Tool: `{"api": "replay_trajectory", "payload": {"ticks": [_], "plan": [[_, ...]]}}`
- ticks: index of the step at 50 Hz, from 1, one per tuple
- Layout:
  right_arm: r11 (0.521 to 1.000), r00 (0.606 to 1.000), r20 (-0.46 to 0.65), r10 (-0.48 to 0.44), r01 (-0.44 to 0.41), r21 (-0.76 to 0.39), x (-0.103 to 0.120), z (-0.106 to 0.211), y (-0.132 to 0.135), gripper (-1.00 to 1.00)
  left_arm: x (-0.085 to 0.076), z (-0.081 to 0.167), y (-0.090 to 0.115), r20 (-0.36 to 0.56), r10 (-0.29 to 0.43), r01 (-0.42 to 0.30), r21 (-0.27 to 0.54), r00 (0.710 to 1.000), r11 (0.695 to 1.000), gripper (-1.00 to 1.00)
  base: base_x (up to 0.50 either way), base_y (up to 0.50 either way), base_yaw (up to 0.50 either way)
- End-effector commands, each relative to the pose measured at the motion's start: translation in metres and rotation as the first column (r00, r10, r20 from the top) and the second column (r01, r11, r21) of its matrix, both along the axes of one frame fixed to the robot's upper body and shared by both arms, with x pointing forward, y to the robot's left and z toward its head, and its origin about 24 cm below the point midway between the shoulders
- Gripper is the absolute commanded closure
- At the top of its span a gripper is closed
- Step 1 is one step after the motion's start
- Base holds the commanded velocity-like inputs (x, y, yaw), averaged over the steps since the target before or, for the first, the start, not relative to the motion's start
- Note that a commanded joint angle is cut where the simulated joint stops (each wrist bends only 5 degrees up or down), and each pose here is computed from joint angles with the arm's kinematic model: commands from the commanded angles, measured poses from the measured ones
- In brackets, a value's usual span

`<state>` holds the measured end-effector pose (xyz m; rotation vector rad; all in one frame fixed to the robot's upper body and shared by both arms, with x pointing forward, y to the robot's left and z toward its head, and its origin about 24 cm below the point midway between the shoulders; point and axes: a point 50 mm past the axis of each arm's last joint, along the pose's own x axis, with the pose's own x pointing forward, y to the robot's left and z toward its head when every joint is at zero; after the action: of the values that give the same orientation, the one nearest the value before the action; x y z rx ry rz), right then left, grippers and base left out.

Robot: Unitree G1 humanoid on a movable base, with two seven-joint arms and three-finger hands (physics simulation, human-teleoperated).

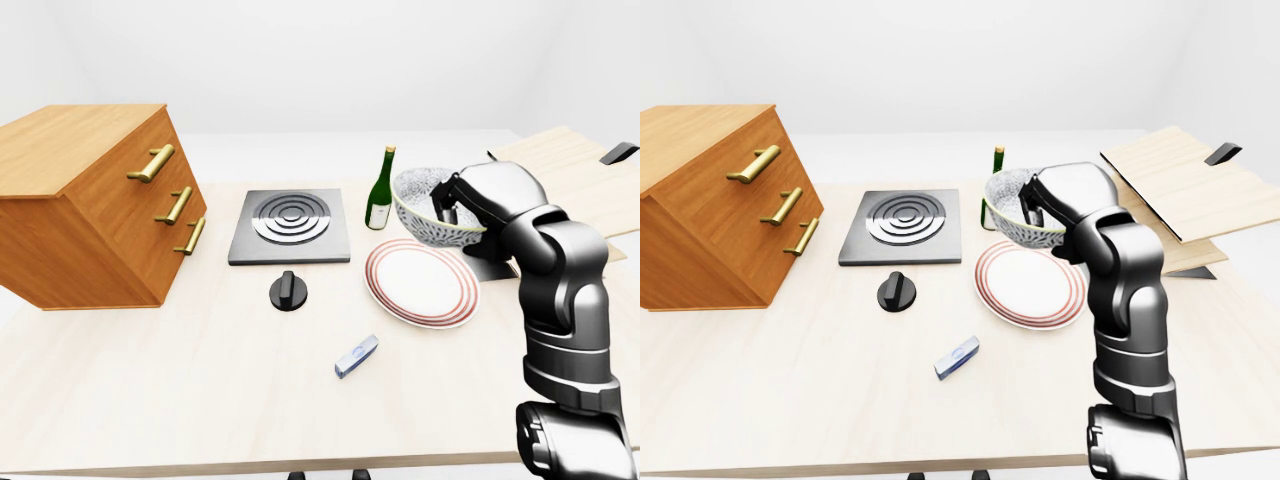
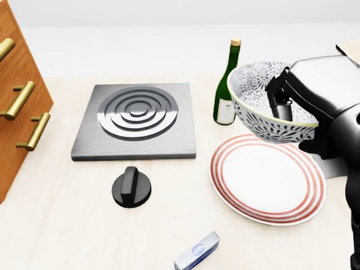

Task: Pick up the akita bowl and put it on the plate.

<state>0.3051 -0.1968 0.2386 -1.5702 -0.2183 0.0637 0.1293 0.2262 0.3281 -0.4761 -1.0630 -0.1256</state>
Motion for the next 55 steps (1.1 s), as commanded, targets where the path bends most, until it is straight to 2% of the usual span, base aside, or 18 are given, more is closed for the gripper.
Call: {"api": "replay_trajectory", "payload": {"ticks": [1,8,11,16,21,54,55], "plan": [[1.000,1.000,-0.024,0.007,-0.007,0.024,0.001,-0.012,0.001,0.96,-0.001,0.001,-0.001,0.003,-0.008,0.008,0.006,1.000,1.000,-1.00,0.00,0.00,0.00],[0.999,1.000,-0.021,0.005,-0.005,0.038,0.001,-0.017,0.001,0.96,0.000,0.001,0.000,0.001,-0.004,0.004,0.003,1.000,1.000,-1.00,0.00,0.00,0.00],[0.996,0.999,-0.013,0.039,-0.038,0.079,-0.001,-0.017,0.003,0.96,-0.001,0.001,-0.001,0.002,-0.011,0.011,0.006,1.000,1.000,-1.00,0.00,0.00,0.00],[0.997,0.999,-0.023,0.033,-0.031,0.067,-0.001,-0.021,0.004,0.96,0.001,0.000,-0.001,-0.002,-0.005,0.005,0.003,1.000,1.000,-1.00,0.00,0.00,0.00],[0.999,0.999,-0.034,-0.012,0.013,0.032,-0.002,-0.031,-0.002,0.95,0.001,-0.001,0.000,-0.004,0.004,-0.004,-0.004,1.000,1.000,-1.00,0.00,0.00,0.00],[0.999,1.000,-0.021,-0.007,0.008,0.053,-0.002,-0.030,-0.002,0.95,0.001,0.000,0.000,-0.003,-0.009,0.009,-0.001,1.000,1.000,-1.00,0.00,0.00,0.00],[0.999,0.999,-0.029,-0.024,0.025,0.046,0.002,-0.032,-0.006,0.96,0.000,0.002,-0.001,0.000,-0.023,0.023,0.005,1.000,1.000,-1.00,0.00,0.00,0.00]]}}
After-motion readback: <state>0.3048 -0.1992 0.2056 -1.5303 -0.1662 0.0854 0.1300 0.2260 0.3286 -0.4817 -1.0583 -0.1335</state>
